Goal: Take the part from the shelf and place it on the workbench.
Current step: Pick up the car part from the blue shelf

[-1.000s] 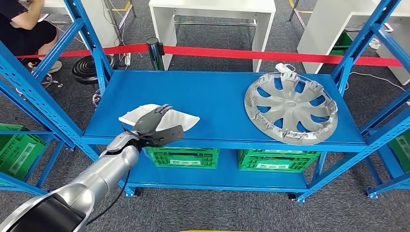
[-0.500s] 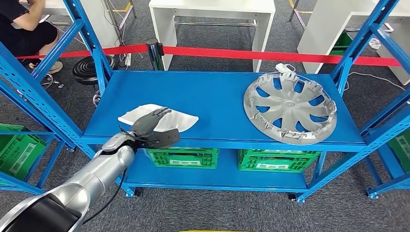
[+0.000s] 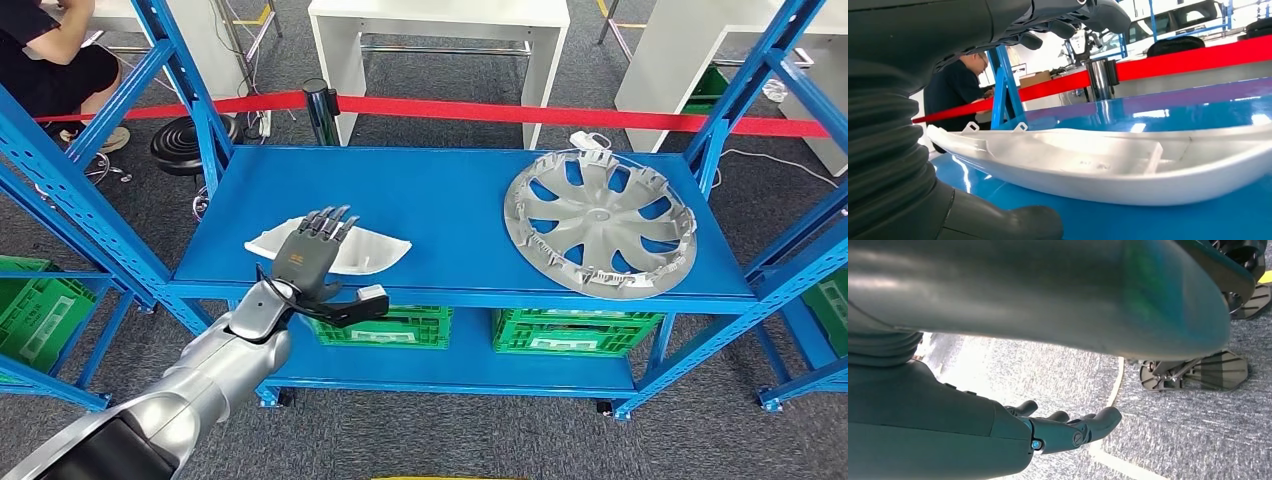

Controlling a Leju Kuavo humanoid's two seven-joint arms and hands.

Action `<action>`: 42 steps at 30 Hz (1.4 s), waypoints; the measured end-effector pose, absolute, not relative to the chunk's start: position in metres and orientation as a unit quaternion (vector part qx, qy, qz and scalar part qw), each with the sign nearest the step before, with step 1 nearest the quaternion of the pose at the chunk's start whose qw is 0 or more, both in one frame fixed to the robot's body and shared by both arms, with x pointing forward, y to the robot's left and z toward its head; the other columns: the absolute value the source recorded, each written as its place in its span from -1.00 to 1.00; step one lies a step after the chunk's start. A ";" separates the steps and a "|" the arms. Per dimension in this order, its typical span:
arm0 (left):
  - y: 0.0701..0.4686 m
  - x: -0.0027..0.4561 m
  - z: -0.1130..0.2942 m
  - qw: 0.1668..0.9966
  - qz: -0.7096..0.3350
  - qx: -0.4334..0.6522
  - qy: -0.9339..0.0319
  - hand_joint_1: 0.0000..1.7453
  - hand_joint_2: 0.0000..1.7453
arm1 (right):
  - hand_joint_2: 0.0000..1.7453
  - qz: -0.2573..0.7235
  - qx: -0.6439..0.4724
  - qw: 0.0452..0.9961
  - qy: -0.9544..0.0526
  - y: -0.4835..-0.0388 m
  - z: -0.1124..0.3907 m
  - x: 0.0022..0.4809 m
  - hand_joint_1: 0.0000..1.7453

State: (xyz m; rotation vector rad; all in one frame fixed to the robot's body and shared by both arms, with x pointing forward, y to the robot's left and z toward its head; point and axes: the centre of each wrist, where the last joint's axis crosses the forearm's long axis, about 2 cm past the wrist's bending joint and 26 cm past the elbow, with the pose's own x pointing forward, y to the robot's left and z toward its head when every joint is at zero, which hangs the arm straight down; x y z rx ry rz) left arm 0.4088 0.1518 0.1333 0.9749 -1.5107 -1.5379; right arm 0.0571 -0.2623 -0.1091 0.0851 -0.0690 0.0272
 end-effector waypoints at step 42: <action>0.154 0.415 0.136 0.399 -0.665 0.409 -0.481 -1.00 1.00 | -1.00 0.029 0.046 0.998 -0.040 -0.259 -0.108 0.064 -1.00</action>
